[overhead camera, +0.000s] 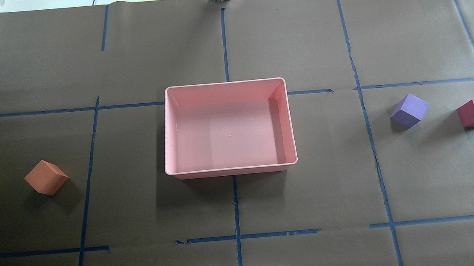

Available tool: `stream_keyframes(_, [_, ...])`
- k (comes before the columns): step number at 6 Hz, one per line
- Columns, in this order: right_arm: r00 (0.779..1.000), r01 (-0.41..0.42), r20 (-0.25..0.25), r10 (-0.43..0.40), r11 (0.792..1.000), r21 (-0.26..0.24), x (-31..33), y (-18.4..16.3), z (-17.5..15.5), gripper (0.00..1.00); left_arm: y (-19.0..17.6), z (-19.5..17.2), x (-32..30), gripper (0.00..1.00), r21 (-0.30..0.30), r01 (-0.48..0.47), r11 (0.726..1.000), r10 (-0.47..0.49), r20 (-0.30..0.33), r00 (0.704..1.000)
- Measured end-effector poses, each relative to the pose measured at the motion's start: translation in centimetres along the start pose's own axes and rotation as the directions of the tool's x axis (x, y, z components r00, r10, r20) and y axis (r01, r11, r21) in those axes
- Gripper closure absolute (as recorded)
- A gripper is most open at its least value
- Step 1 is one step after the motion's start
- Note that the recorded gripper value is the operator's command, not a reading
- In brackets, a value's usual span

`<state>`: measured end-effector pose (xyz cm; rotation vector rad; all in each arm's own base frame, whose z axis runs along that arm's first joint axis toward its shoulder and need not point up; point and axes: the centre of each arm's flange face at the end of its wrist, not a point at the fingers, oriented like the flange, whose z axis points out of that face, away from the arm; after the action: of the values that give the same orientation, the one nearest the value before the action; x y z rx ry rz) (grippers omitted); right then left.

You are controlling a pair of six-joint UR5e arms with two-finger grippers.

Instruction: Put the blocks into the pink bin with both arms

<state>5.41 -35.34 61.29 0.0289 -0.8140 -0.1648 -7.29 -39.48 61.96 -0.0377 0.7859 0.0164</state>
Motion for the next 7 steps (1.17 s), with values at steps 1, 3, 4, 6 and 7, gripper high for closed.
stream_keyframes(1, [1.0,0.0,0.0,0.0,1.0,0.0,0.0,0.0,0.0,0.0,0.0,0.0,0.0,0.0,0.0,0.001,1.0,-0.001,0.001,1.0])
stream_keyframes(3, [1.0,-0.001,0.001,0.001,1.0,-0.001,0.0,0.0,0.0,0.0,0.8,0.2,0.0,0.0,-0.003,0.007,1.0,-0.007,-0.005,1.0])
stream_keyframes(4, [1.0,0.0,0.001,0.0,1.0,0.001,0.0,-0.1,0.0,0.0,1.0,0.1,0.1,0.0,-0.003,0.006,1.0,-0.006,-0.007,1.0])
stream_keyframes(6, [0.999,0.04,0.008,-0.041,0.998,0.04,-0.5,-0.7,-0.4,0.0,1.5,0.2,0.1,0.0,-0.002,0.004,1.0,-0.004,-0.009,1.0])
stream_keyframes(7, [0.997,0.068,0.027,-0.069,0.996,0.052,-1.1,-1.1,-0.1,0.0,1.7,0.3,0.0,0.0,-0.002,0.002,1.0,-0.002,-0.009,1.0])
